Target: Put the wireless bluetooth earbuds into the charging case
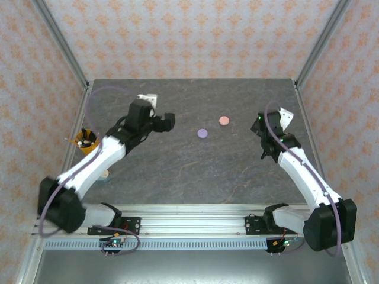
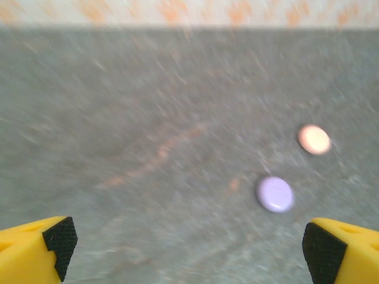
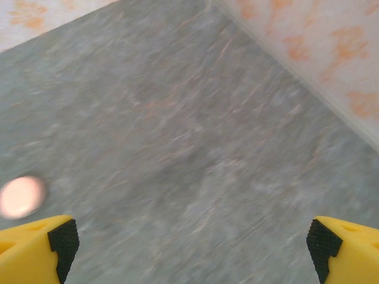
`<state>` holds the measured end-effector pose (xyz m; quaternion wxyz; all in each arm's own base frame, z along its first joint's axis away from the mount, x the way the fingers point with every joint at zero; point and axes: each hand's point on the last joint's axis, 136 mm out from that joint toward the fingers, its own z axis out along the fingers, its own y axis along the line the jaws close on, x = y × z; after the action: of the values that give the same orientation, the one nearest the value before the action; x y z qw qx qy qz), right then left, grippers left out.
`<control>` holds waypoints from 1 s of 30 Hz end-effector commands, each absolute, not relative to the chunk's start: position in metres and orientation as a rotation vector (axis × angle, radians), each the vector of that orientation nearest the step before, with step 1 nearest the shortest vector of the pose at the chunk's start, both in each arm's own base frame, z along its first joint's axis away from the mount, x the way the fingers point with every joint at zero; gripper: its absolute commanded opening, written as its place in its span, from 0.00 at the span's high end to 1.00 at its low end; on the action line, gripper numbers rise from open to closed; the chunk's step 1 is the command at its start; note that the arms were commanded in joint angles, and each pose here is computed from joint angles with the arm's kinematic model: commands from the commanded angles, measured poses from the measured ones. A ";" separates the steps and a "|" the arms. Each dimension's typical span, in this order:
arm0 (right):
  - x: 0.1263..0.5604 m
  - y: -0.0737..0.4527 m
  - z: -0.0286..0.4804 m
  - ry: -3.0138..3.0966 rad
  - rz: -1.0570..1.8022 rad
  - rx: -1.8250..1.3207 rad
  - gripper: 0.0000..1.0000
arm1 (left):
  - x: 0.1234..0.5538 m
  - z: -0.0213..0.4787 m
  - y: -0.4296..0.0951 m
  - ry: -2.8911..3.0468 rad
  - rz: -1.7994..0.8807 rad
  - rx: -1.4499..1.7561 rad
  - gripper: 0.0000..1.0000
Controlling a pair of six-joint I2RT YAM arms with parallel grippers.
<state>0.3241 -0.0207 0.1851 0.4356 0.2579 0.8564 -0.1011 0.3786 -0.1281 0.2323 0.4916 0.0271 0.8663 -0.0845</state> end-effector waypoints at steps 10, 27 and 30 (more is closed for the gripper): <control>0.343 -0.064 0.119 1.966 -0.424 0.552 0.00 | 0.366 0.135 0.001 1.892 0.272 -0.084 0.00; 0.385 -0.045 0.093 1.898 -0.209 0.400 0.01 | 0.395 0.092 0.023 1.979 0.121 -0.147 0.00; 0.386 -0.042 0.093 1.909 -0.202 0.382 0.01 | 0.395 0.092 0.023 1.979 0.123 -0.145 0.00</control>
<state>0.3788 -0.0464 0.0761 0.5331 0.1703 0.8231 -0.0964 0.3853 0.0230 0.0776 0.5230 -0.0567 0.8483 0.0593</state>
